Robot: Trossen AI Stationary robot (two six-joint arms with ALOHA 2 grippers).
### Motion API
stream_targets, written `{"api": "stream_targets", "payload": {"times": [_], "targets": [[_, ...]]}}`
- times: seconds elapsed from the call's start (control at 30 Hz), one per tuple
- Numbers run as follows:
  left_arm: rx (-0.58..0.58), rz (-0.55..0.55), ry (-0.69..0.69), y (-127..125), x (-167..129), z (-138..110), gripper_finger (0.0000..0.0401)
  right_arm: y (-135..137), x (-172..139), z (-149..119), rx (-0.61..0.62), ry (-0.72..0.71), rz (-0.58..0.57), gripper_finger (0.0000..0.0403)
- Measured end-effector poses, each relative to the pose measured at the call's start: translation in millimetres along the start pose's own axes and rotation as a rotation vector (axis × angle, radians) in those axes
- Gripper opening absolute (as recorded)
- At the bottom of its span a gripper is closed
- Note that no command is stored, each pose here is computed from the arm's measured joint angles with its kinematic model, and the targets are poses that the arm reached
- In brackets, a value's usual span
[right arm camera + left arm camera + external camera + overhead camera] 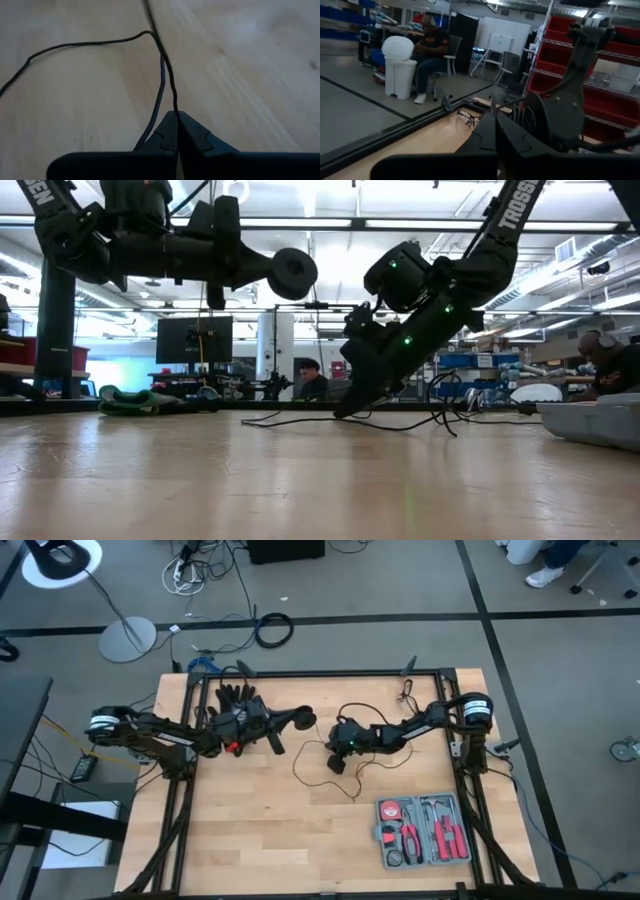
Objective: Coil cords
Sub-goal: Coil the black wire
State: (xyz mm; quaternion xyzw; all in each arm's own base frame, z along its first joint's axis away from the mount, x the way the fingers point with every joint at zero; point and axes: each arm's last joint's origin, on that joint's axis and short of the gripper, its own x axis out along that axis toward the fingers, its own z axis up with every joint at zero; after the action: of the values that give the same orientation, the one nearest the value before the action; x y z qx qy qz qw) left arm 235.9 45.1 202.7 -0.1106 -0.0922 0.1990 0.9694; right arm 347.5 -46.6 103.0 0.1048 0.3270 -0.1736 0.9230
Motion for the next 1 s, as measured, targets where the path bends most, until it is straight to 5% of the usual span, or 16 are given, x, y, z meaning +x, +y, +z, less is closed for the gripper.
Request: {"api": "stream_targets", "payload": {"times": [0.27, 0.67, 1.0], "targets": [[0.000, -0.014, 0.004, 0, 0, 0, 0.0000, -1, -11, 7, -0.062, 0.007, -0.011, 0.0026], [0.120, 0.275, -0.026, 8, -1, 0, 0.0000, 8, -41, 33, -0.140, -0.107, 0.045, 0.0079], [0.146, 0.290, -0.010, 9, -1, -2, 0.0000, 1, -31, 49, -0.139, -0.322, 0.029, 0.0082]]}}
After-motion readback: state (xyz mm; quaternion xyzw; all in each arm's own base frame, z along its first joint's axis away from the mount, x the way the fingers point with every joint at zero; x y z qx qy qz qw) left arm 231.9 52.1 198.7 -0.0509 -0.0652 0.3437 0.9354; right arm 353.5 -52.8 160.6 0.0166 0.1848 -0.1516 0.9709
